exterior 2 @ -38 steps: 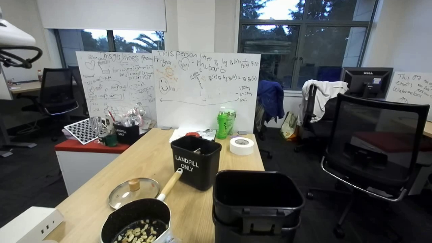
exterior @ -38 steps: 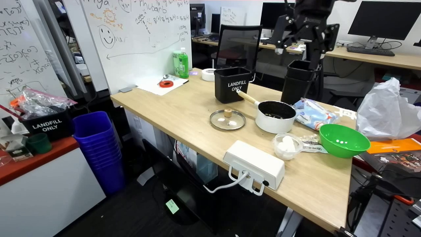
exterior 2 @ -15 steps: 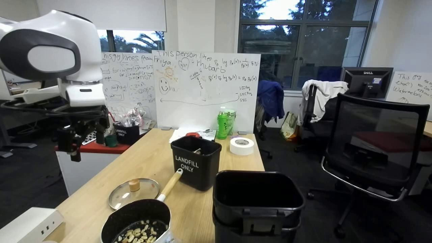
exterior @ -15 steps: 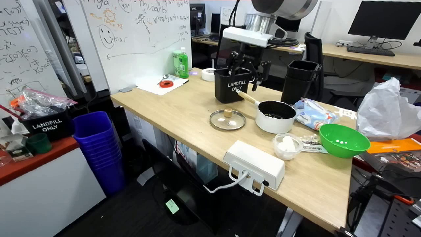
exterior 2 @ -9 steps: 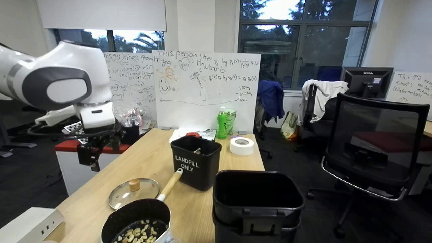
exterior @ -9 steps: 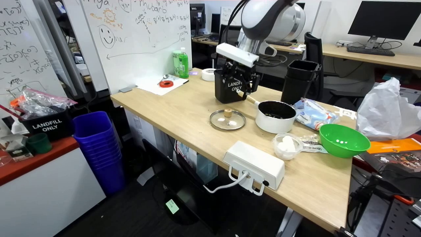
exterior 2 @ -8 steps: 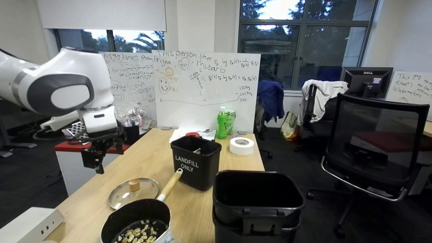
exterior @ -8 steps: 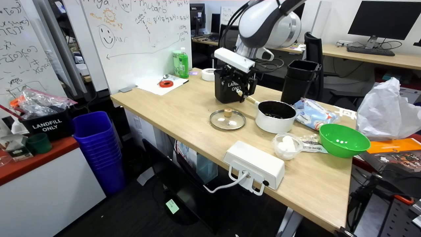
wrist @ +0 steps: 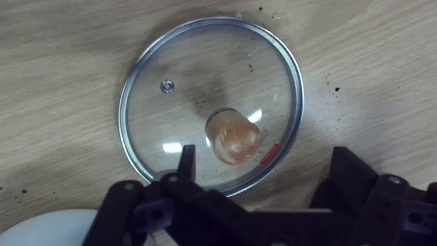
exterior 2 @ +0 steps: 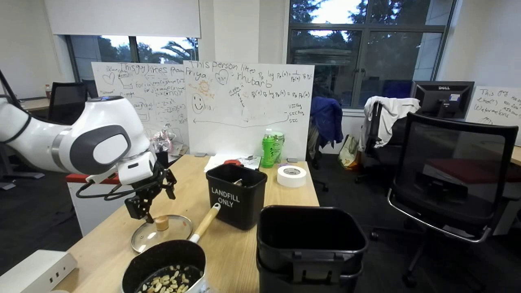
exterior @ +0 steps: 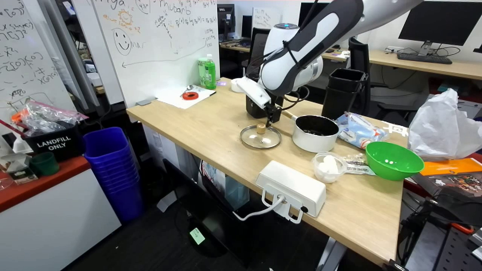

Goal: Put the lid on the white pot.

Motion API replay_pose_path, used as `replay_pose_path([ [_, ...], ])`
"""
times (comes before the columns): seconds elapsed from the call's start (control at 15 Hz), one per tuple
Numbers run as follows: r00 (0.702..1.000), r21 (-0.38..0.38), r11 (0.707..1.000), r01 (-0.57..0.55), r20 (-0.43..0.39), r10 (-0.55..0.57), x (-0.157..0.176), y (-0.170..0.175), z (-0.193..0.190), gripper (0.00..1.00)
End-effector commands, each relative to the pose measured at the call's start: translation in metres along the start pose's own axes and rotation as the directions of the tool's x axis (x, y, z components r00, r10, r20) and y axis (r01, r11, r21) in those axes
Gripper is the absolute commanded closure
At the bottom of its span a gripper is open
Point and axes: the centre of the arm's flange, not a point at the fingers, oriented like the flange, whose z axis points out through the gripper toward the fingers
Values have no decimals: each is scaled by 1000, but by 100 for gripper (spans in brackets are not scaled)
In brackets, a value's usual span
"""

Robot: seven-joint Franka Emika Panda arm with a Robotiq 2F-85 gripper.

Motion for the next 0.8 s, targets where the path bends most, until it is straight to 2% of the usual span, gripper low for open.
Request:
replay_pose_path([
  [0.0,999,-26,999,-37,-24,36,-6,-10,11,0],
  [0.27,997,-54,996,-69,-22,68,-5,-11,22,0],
  [0.6,996,-130,988,-84,3,85,-2,-11,27,0],
  [0.73,996,-155,984,-83,12,86,-2,-10,29,5],
])
